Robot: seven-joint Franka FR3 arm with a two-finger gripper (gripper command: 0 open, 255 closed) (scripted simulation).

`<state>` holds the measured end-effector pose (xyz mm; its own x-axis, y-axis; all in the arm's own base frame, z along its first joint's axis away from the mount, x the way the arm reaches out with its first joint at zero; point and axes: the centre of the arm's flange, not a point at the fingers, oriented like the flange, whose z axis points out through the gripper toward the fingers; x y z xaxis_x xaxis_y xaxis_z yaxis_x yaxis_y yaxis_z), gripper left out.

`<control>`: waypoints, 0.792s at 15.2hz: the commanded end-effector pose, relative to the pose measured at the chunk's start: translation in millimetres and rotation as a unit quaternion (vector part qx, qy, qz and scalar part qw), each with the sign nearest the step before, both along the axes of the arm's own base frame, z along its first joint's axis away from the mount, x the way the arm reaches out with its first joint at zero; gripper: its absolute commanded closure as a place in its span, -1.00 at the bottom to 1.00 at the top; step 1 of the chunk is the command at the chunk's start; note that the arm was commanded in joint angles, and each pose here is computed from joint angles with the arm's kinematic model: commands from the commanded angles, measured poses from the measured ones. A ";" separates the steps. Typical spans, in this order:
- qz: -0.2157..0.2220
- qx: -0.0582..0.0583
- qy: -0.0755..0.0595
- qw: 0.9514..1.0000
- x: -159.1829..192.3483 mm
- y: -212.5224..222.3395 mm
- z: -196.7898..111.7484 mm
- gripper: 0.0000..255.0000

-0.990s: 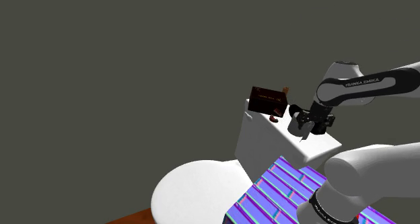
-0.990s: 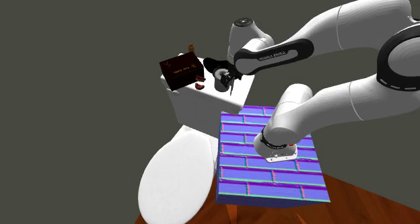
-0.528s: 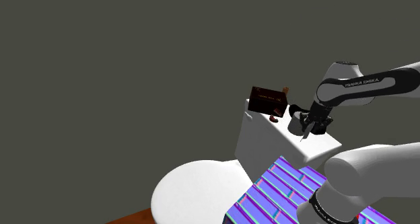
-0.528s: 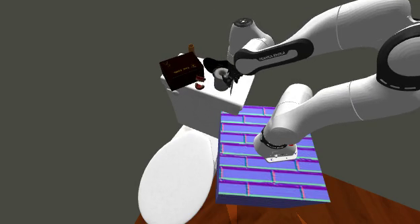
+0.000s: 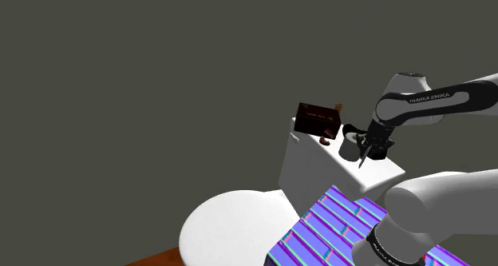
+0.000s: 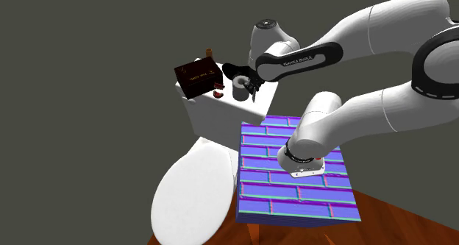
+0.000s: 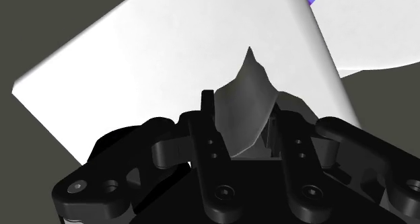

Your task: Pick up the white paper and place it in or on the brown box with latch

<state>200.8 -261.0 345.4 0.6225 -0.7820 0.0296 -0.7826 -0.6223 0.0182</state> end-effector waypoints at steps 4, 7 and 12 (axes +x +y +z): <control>0.001 0.002 0.002 1.000 0.3 1.3 19.1 1.00; 0.001 0.002 0.002 1.000 0.3 1.3 35.0 1.00; 0.001 0.002 0.002 1.000 0.3 1.3 61.4 1.00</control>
<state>201.5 -260.6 400.5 0.6249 -0.7804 0.0246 -0.7807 -0.6246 0.0184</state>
